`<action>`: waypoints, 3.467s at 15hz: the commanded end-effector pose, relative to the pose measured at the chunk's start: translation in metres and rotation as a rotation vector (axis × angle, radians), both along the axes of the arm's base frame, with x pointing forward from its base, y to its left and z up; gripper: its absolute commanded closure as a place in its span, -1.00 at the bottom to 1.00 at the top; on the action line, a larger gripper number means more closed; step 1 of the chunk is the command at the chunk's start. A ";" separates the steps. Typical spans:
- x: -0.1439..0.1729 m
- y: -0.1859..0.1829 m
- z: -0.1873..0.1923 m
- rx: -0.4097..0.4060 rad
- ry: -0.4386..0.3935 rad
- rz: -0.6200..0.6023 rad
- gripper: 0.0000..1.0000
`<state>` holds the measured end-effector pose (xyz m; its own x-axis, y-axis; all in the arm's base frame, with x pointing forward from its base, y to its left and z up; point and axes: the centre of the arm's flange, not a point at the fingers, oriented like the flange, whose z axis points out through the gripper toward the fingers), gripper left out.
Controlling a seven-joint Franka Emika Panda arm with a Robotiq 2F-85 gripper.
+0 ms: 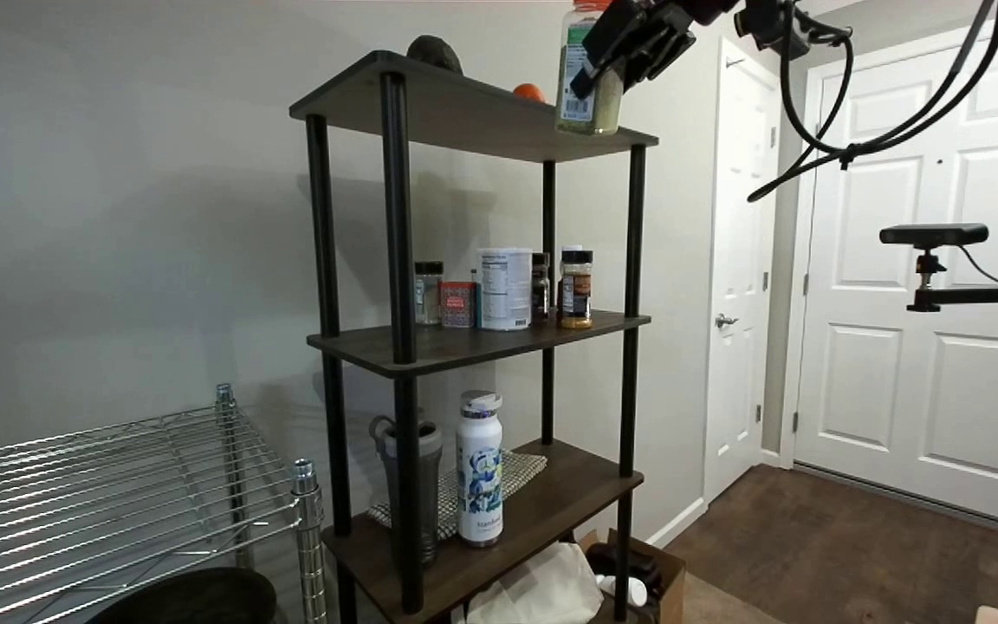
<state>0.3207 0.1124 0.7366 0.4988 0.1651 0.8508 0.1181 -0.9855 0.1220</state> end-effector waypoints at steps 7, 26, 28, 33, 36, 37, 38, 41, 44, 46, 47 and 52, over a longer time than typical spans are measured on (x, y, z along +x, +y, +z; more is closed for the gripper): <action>0.025 0.021 0.053 0.042 0.085 0.009 0.17; 0.042 0.020 0.056 0.049 0.111 0.022 -0.33; 0.042 0.020 0.056 0.049 0.111 0.022 -0.33; 0.036 0.018 0.069 0.055 0.079 0.028 0.17; 0.031 0.018 0.094 0.059 0.031 0.034 0.17; 0.028 0.018 0.106 0.059 0.006 0.034 0.17; 0.024 0.021 0.116 0.061 -0.015 0.037 0.17; 0.019 0.036 0.143 0.053 -0.051 0.043 0.17; 0.029 0.050 0.156 0.015 -0.063 0.039 0.17; 0.046 0.053 0.158 -0.024 -0.050 0.025 0.17; 0.055 0.053 0.157 -0.043 -0.042 0.013 0.17; 0.090 0.043 0.155 -0.082 -0.014 -0.033 0.17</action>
